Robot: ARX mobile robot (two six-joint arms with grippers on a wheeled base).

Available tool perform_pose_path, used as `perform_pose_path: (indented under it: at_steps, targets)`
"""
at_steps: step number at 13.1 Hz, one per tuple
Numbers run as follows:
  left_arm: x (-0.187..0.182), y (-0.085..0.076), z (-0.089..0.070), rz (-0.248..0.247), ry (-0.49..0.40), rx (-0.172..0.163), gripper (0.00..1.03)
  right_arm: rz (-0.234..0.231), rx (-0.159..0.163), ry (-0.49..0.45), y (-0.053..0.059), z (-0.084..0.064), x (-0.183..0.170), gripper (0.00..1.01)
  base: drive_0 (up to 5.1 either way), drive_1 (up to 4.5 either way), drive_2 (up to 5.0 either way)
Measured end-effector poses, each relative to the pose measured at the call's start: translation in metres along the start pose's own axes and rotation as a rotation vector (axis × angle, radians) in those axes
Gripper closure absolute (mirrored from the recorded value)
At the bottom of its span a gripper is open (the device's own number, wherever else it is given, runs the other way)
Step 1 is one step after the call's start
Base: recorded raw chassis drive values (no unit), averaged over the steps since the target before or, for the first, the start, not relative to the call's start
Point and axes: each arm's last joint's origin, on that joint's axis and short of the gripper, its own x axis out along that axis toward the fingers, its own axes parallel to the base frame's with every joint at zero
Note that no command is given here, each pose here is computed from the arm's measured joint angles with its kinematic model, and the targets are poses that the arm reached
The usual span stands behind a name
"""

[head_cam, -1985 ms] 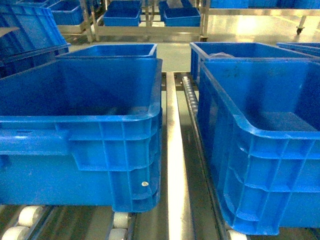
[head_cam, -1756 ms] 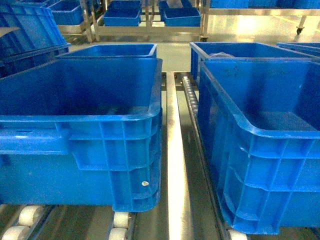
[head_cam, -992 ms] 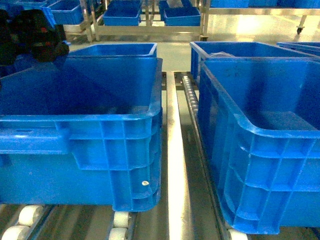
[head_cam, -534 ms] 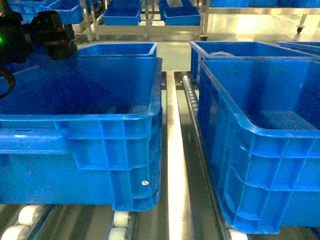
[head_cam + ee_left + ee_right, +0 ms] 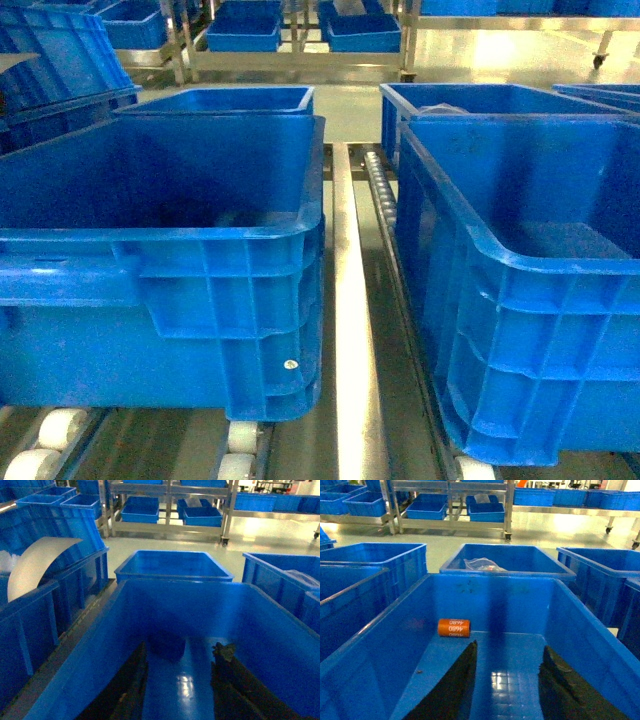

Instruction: Sort blue parts and orange caps into right shelf containers

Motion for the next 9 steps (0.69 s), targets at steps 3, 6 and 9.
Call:
perform_pose_path:
  at_steps: [3, 6, 9]
  targets:
    - [-0.037, 0.008, -0.016, -0.008, 0.02, 0.002, 1.02, 0.003, 0.0, 0.002, 0.0, -0.011, -0.03, 0.99, 0.0, 0.0, 0.0]
    - [-0.065, 0.022, -0.024, 0.003, 0.021, 0.003, 1.01, 0.004, 0.003, 0.006, 0.0, -0.019, -0.054, 1.0, 0.0, 0.0, 0.0]
    - [-0.092, 0.021, -0.032, -0.01, -0.017, 0.004, 1.01, 0.004, 0.004, 0.015, 0.001, -0.034, -0.075, 1.0, 0.0, 0.0, 0.0]
